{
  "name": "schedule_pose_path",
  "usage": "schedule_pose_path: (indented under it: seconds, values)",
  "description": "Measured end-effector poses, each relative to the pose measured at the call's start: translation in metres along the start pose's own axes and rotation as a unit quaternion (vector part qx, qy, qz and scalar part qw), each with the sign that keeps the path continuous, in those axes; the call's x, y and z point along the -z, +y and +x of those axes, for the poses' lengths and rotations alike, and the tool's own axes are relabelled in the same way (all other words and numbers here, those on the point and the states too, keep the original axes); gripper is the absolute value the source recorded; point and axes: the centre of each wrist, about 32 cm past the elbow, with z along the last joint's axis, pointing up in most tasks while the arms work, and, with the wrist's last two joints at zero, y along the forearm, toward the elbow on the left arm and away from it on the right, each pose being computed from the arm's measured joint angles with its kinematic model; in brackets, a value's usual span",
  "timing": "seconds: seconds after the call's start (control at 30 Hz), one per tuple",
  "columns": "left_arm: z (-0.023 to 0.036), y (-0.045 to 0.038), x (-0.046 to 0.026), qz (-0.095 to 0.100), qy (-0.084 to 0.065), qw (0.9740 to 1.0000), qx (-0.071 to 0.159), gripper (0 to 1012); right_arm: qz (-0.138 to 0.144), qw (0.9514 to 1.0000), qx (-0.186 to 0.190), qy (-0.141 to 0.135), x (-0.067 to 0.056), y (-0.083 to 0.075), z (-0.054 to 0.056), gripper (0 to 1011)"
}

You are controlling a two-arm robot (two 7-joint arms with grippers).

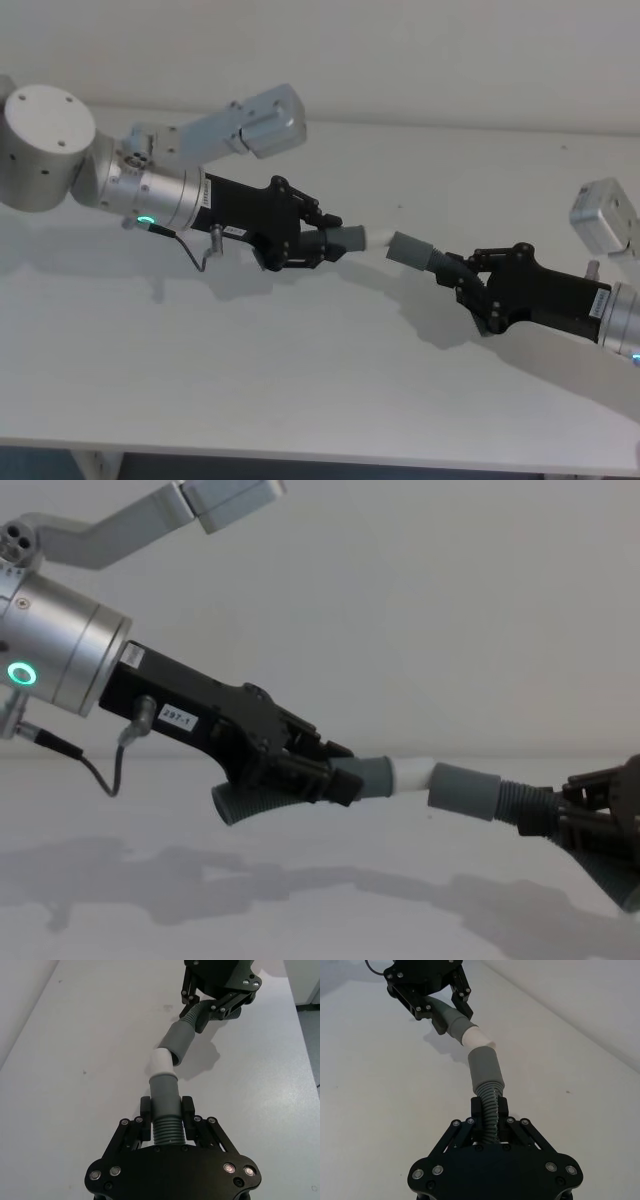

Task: Use both hands to pick up one end of the pipe from the table, align the ends, and insert them.

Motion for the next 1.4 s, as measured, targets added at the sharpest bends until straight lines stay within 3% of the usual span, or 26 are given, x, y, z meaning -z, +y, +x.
schedule_pose_path:
  seconds: [0.53,1.4]
  values:
    - [0.0009,-0.0086,-0.0023,0.003,-0.005,0.9999,0.014,353,0.009,1.0,-0.001,0.004,-0.001,-0.002,0.0,162]
    - [-0.0011,-0.0118,-0.0066,0.013,-0.011,0.9998,0.011,352,0.025,0.9988,-0.035,-0.024,-0.003,-0.006,0.003,162]
